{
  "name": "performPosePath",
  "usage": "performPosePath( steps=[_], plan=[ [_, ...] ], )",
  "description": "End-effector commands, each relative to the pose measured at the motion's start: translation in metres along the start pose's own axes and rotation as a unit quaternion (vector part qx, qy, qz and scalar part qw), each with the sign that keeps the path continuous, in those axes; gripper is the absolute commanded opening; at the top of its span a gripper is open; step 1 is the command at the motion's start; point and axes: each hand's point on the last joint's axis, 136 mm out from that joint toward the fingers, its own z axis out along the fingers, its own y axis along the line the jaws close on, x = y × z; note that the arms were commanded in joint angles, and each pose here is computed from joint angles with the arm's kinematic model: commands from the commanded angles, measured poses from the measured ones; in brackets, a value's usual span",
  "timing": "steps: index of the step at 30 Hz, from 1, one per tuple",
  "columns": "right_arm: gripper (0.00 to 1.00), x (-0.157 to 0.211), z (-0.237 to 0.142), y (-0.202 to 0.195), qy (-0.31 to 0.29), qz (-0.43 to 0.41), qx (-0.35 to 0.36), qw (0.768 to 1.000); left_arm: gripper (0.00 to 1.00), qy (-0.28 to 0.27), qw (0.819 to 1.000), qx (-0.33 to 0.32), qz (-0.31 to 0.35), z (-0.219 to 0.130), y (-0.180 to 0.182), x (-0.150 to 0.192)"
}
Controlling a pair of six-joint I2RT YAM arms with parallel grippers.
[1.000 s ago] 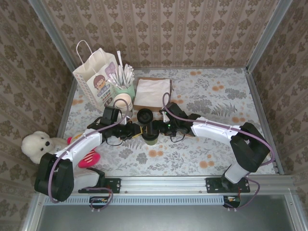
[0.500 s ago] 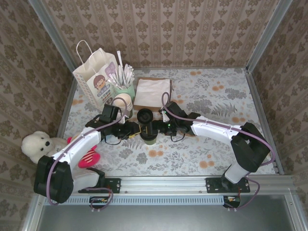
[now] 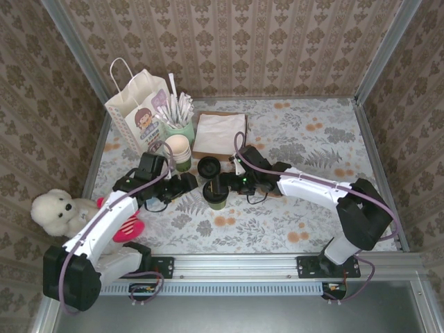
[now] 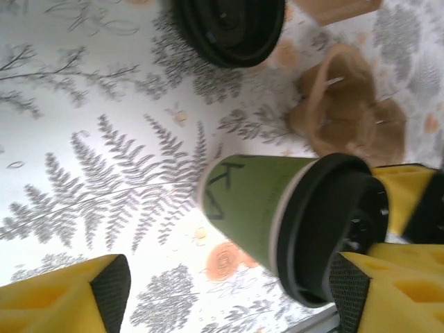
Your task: Pack the takeout coffee
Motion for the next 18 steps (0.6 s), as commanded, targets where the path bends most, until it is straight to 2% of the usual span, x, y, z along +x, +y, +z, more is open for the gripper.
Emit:
performPosePath(
  steps=[1, 2, 6, 10, 13, 18],
  plan=[
    [0.94, -0.006, -0.026, 0.011, -0.032, -0.013, -0.015, 0.999, 0.95, 0.001, 0.998, -0.063, -0.004, 0.000, 0.017, 0.003],
    [0.94, -0.006, -0.029, 0.005, -0.039, -0.005, -0.006, 0.999, 1.00, 0.001, 0.997, -0.074, -0.003, 0.001, 0.020, 0.005],
    [0.94, 0.000, -0.037, -0.037, -0.057, 0.051, 0.048, 0.996, 1.00, 0.005, 0.992, -0.124, -0.009, 0.006, 0.037, 0.014],
    [0.94, 0.004, -0.044, -0.063, -0.070, 0.102, 0.063, 0.990, 1.00, 0.020, 0.992, -0.120, -0.018, 0.017, 0.039, 0.019],
    [0.94, 0.007, -0.036, -0.058, -0.047, 0.101, 0.036, 0.993, 1.00, 0.026, 0.995, -0.092, -0.015, 0.023, 0.029, 0.021],
    [0.94, 0.008, -0.022, -0.045, -0.020, 0.094, -0.004, 0.995, 1.00, 0.020, 0.995, -0.099, -0.016, 0.023, 0.032, 0.018]
  ],
)
